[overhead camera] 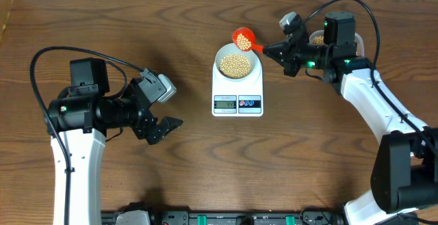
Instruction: Scoop item into bowl and weigh 50g on scale
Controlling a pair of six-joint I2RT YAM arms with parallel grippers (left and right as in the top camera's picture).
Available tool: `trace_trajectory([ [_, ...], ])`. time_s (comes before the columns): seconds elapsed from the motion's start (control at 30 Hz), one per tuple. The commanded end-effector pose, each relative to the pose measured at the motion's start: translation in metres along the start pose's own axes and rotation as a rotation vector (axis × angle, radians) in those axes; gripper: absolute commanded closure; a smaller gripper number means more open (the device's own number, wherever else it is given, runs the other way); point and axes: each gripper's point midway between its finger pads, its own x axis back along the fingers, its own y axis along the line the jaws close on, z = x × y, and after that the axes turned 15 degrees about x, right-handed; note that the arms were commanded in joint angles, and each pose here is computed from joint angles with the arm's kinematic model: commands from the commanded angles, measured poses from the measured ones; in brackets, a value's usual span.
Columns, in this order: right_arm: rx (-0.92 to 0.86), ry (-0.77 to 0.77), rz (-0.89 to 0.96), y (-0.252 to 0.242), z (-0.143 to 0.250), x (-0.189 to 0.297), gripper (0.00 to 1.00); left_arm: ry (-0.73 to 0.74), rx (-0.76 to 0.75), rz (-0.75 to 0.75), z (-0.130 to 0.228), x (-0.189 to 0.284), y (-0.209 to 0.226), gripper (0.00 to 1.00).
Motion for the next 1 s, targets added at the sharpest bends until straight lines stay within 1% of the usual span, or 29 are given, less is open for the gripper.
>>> trace_trajectory([
  [0.0,-0.001,-0.01,-0.037,0.009,-0.002,-0.006,0.99,-0.028,-0.035,-0.001,-0.009,0.006,-0.003,0.07],
  [0.07,-0.004,0.005,-0.011,0.004,0.001,-0.007,0.99,-0.027,-0.034,-0.001,-0.009,0.006,-0.003,0.07],
  [0.13,0.001,-0.014,-0.035,0.008,-0.003,-0.005,0.99,-0.027,-0.034,-0.001,-0.009,0.006,-0.003,0.07],
  [0.2,0.0,0.04,0.019,0.0,0.009,-0.009,0.99,-0.028,-0.035,-0.001,-0.009,0.006,-0.003,0.07],
  [0.33,0.019,-0.001,-0.029,0.009,-0.001,-0.009,0.99,-0.028,-0.035,-0.001,-0.009,0.006,-0.003,0.07],
  [0.43,0.021,0.026,0.005,0.004,0.005,-0.01,0.99,-0.027,-0.034,-0.001,-0.009,0.006,-0.003,0.07],
  [0.5,0.022,-0.003,-0.024,0.008,-0.002,-0.009,0.99,-0.028,-0.035,-0.001,-0.009,0.006,-0.003,0.07],
  [0.6,0.006,0.033,0.006,0.004,0.006,-0.011,0.99,-0.028,-0.035,-0.001,-0.009,0.006,-0.003,0.07],
  [0.7,0.02,0.0,-0.025,0.009,-0.001,-0.01,0.99,-0.027,-0.034,-0.001,-0.009,0.006,-0.003,0.07],
  [0.77,0.011,0.031,0.012,0.003,0.005,-0.011,0.99,-0.027,-0.034,-0.001,-0.009,0.006,-0.003,0.07],
  [0.9,0.031,-0.01,-0.034,0.011,-0.005,-0.011,0.99,-0.028,-0.035,-0.001,-0.009,0.006,-0.003,0.07],
  [0.97,0.016,0.036,0.025,0.002,0.005,-0.011,0.99,-0.027,-0.034,-0.001,-0.009,0.006,-0.003,0.07],
])
